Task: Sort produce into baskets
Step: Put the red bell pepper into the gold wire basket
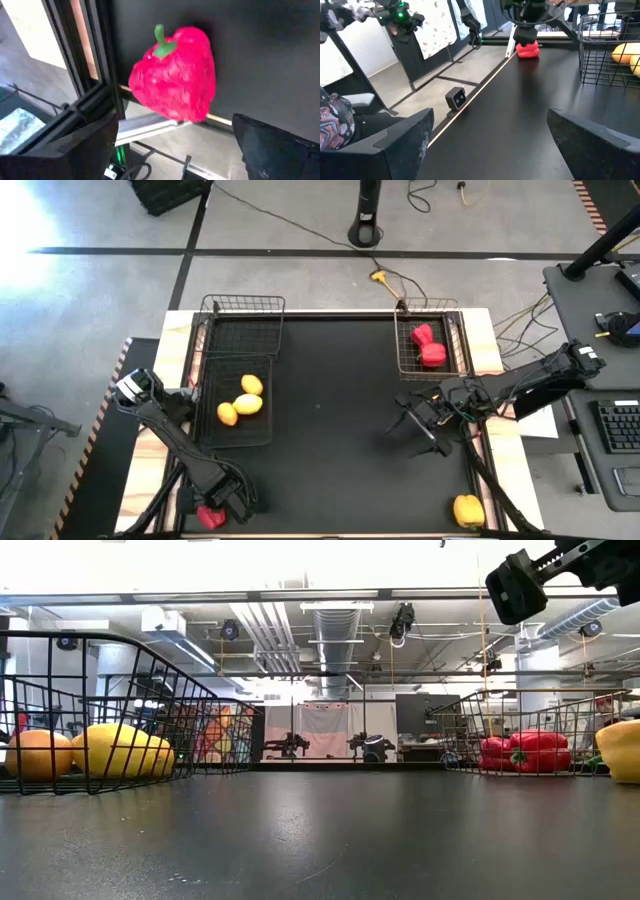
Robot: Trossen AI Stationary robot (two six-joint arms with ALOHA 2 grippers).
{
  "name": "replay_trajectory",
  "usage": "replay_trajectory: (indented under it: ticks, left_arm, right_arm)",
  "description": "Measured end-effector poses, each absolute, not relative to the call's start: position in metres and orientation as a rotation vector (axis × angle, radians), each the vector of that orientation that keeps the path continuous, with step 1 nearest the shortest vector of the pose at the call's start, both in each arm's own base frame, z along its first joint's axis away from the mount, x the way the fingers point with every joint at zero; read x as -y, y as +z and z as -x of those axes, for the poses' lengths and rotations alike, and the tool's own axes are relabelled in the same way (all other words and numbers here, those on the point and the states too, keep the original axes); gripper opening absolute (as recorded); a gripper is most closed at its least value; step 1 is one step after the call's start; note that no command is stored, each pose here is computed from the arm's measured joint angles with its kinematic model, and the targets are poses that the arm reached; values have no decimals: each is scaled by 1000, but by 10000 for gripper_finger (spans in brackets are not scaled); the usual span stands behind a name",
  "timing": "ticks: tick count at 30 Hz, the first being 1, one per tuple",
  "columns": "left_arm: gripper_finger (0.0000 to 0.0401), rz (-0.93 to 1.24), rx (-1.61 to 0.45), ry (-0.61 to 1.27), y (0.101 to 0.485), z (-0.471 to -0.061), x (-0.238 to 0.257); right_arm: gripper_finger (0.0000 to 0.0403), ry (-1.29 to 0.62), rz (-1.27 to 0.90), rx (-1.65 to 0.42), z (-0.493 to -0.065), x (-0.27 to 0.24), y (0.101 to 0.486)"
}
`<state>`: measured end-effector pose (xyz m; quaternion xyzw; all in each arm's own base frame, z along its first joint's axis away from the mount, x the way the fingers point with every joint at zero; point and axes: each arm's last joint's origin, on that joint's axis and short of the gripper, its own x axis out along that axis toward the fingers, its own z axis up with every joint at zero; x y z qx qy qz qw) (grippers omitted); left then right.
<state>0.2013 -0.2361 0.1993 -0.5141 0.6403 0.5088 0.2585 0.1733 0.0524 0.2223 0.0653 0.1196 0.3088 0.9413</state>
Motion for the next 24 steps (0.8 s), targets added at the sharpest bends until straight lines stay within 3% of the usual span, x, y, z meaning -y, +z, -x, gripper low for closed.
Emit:
replay_trajectory:
  ticks: [24]
  left_arm:
    - [373,1425,-1974,1304,141,-189,231]
  right_arm:
    - [381,616,-210,-328,-172,-52,217]
